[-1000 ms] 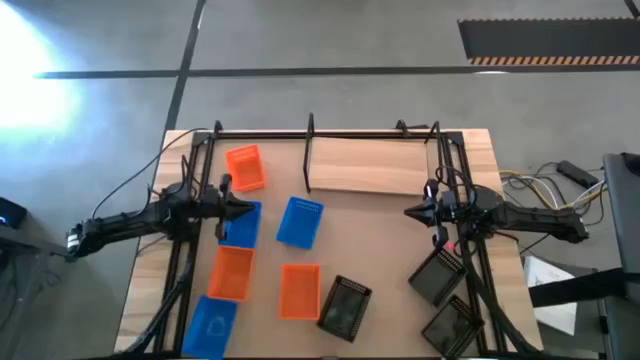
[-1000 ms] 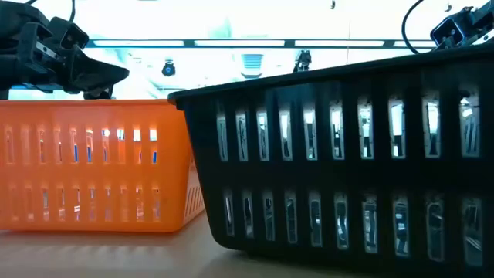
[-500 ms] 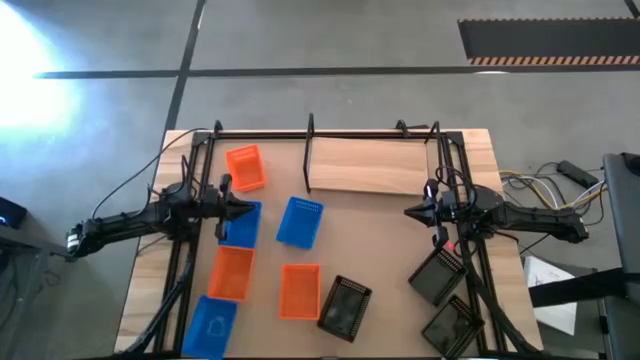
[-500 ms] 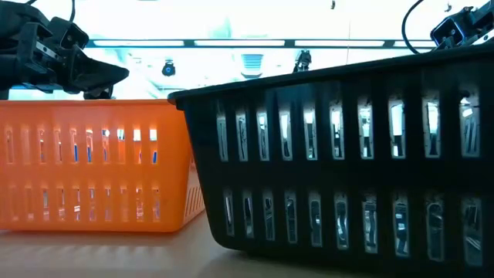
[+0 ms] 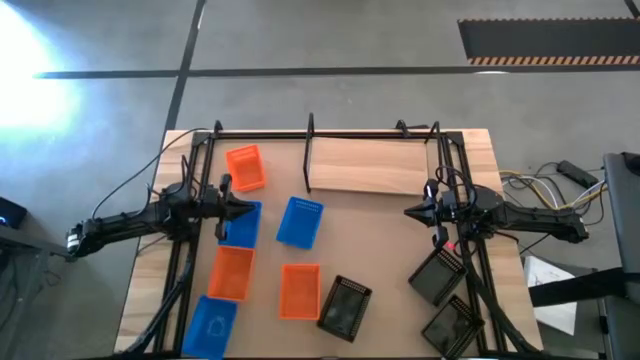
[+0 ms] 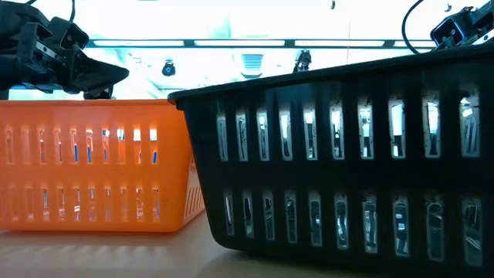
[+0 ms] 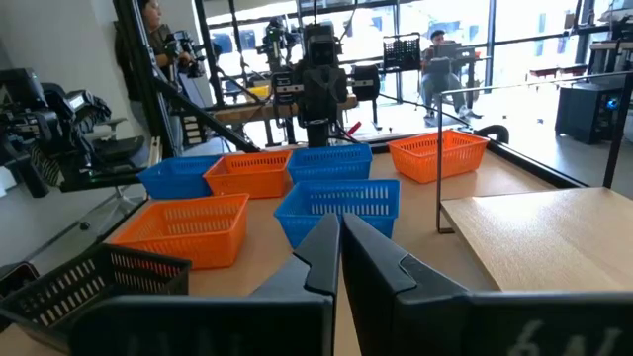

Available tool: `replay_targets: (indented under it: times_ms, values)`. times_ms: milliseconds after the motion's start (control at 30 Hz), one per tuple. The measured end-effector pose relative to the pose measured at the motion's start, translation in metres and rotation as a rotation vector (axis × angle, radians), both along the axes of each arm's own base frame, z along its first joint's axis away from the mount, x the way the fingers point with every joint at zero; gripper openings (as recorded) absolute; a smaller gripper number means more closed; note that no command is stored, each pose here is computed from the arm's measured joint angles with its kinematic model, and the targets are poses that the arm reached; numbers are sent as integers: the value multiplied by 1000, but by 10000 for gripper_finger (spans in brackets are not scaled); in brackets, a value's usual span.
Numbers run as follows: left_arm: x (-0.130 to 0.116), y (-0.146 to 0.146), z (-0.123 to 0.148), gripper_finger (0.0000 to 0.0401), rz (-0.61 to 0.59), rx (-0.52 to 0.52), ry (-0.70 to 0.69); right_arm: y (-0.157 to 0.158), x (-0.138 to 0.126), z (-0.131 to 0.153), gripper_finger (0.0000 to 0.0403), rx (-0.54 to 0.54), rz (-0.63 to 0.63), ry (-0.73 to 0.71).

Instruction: Stack baskets on shelf by color

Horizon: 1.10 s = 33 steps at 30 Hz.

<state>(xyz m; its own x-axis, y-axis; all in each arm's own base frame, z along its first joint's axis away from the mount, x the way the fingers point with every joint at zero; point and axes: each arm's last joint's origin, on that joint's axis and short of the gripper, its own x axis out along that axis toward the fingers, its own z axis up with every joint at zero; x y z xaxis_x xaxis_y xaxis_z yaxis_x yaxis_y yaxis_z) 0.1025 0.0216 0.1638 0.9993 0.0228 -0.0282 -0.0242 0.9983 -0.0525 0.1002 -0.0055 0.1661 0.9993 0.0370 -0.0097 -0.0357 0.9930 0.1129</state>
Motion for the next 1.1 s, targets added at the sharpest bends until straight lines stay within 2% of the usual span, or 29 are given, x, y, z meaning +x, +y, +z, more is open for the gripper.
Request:
replay_targets:
  times_ms: [467, 633, 667, 800, 933, 1033, 1100]
  values:
    - [0, 0, 0, 0, 0, 0, 0, 0, 0, 0, 9, 0, 0, 0]
    - [0, 0, 0, 0, 0, 0, 0, 0, 0, 1, 9, -49, 1, -7]
    - [0, 0, 0, 0, 0, 0, 0, 0, 0, 1, 9, -33, 1, -14]
    - [0, 0, 0, 0, 0, 0, 0, 0, 0, 2, 9, 150, 1, -17]
    - [0, 0, 0, 0, 0, 0, 0, 0, 0, 9, 9, 167, -1, -90]
    - [0, 0, 0, 0, 0, 0, 0, 0, 0, 13, 9, 264, -1, -120]
    - [0, 0, 0, 0, 0, 0, 0, 1, 1, 16, 9, 308, 49, -147]
